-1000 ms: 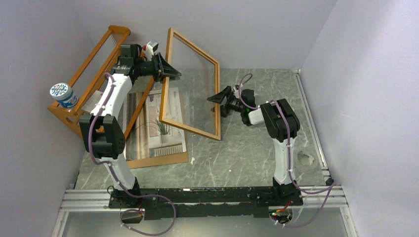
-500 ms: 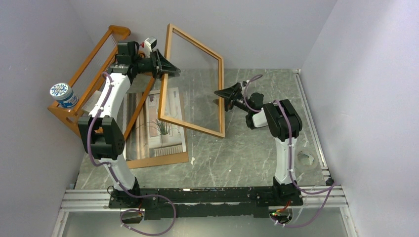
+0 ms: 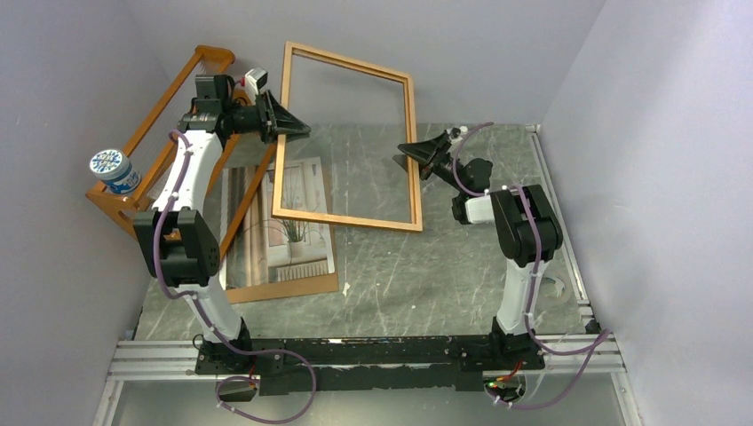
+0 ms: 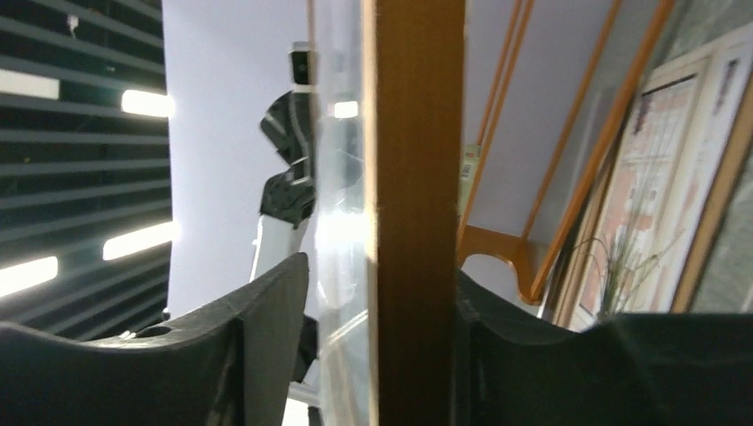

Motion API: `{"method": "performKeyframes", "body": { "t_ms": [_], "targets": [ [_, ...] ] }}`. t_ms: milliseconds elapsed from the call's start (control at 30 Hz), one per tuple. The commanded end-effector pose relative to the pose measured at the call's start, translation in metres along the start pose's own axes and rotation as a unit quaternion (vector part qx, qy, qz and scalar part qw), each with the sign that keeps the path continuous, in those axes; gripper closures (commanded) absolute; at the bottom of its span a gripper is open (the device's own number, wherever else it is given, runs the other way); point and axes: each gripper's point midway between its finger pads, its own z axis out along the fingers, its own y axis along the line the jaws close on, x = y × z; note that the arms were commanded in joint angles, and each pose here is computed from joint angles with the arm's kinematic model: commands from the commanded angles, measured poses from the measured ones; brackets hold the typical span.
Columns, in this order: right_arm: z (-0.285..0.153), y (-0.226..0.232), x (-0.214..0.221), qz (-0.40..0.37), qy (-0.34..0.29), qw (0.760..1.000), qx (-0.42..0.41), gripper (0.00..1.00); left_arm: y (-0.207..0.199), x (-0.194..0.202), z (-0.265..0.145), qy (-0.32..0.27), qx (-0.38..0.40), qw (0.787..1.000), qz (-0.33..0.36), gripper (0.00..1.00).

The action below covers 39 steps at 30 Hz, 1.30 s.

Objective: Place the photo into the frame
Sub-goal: Pick up the photo frame from the center of the board.

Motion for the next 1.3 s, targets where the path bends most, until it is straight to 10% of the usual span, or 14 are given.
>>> {"method": "performKeyframes", "body": {
  "t_ms": [0,400,767,1000,1267],
  "targets": [
    [-0.005,0.096,0.023,-0.119,0.023,0.982,-0.142,0.41,0.016,-0.004,-0.012,0.001,-0.004,1.0,0.029,0.86],
    [0.006,0.116,0.015,-0.135,0.015,0.988,-0.076,0.64,0.049,-0.005,-0.006,0.004,-0.007,1.0,0.023,0.82],
    [0.004,0.115,0.019,-0.123,0.014,0.992,-0.035,0.53,0.062,-0.007,0.0,-0.007,0.015,0.999,0.031,0.65],
    [-0.004,0.082,0.016,-0.124,0.005,0.992,0.03,0.74,0.08,-0.003,0.006,-0.009,0.026,1.0,0.009,0.46],
    [-0.021,0.021,0.014,-0.106,-0.005,0.989,0.105,0.75,0.115,0.007,0.013,-0.011,0.014,1.0,-0.025,0.42]
  ]
}}
